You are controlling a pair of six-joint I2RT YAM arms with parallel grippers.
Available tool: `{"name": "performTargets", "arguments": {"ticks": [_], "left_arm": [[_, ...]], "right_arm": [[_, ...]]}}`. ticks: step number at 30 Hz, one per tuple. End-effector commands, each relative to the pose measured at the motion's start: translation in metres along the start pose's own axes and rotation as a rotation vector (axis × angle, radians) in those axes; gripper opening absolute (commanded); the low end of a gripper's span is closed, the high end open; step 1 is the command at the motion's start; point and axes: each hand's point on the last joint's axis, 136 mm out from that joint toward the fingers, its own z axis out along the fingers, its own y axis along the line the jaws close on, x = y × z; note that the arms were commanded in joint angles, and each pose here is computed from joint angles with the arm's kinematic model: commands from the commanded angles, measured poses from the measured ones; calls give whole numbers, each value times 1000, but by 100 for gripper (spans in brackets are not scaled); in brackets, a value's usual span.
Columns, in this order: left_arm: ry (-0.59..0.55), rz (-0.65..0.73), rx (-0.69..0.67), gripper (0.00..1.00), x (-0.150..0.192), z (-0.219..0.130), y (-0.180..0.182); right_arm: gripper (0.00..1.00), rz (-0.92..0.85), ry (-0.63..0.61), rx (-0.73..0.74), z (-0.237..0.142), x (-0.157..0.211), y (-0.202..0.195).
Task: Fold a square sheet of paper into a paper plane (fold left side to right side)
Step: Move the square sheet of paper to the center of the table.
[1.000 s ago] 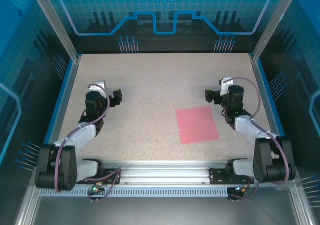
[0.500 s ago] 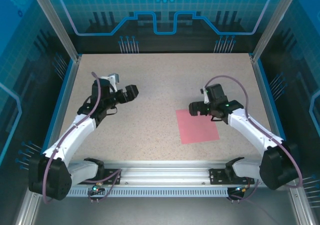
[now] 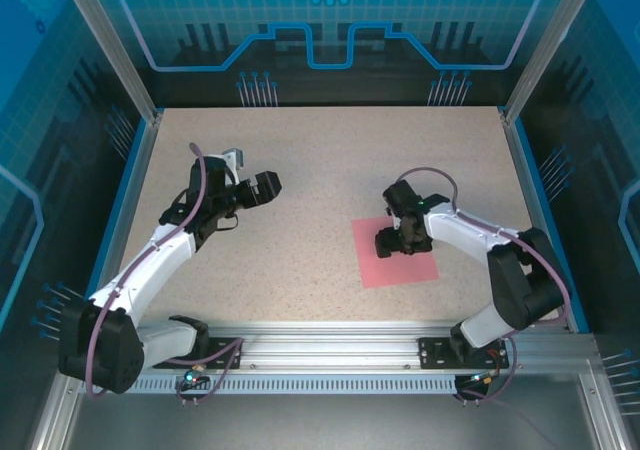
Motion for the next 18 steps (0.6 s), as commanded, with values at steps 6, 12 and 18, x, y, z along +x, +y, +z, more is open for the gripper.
{"name": "performTargets", "arguments": {"ticks": [6, 12, 18], "left_arm": [[-28, -9, -11, 99, -12, -9, -5], [-29, -10, -19, 99, -13, -9, -4], [-28, -7, -28, 99, -13, -10, -3]], "right_arm": [[77, 1, 24, 0, 12, -4, 15], [77, 6, 56, -5, 24, -2, 26], [76, 28, 64, -48, 31, -6, 42]]}}
